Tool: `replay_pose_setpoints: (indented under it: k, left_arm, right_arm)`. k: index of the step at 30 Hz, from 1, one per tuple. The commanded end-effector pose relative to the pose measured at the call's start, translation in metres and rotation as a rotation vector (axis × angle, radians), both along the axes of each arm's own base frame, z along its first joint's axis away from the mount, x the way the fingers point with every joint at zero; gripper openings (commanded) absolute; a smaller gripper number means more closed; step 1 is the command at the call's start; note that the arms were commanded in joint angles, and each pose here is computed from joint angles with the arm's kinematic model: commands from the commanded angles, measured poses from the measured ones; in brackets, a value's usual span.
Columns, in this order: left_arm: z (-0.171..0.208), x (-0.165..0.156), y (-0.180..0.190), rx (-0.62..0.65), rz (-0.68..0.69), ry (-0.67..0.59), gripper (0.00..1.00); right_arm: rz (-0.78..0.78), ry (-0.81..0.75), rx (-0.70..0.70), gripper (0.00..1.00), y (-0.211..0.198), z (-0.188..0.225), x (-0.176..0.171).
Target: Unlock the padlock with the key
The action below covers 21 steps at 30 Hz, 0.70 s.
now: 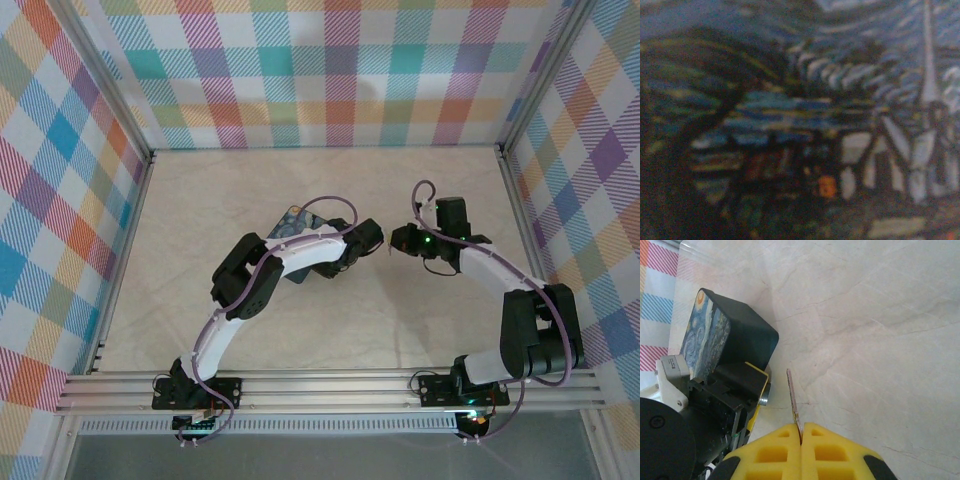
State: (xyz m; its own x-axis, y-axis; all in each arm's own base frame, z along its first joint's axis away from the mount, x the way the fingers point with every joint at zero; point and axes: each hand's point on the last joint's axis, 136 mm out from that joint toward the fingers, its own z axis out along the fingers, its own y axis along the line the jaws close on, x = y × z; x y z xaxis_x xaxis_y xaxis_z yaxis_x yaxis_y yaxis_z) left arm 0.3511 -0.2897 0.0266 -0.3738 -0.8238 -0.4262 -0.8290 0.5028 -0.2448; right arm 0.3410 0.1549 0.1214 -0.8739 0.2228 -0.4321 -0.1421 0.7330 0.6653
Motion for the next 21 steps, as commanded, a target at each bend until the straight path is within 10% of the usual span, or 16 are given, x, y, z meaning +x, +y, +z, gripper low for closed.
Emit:
replay_pose_setpoints:
  k: [1,21]
  left_arm:
    - [-0.001,0.000,0.008,-0.001,-0.013,0.031,0.40]
    - [0.030,0.002,-0.003,-0.363,-0.374,0.114,0.24]
  right_arm:
    - [0.024,0.020,-0.015,0.00,-0.001,-0.009,-0.007]
    - [0.162,0.085,0.185,0.00,0.033,-0.010,-0.048]
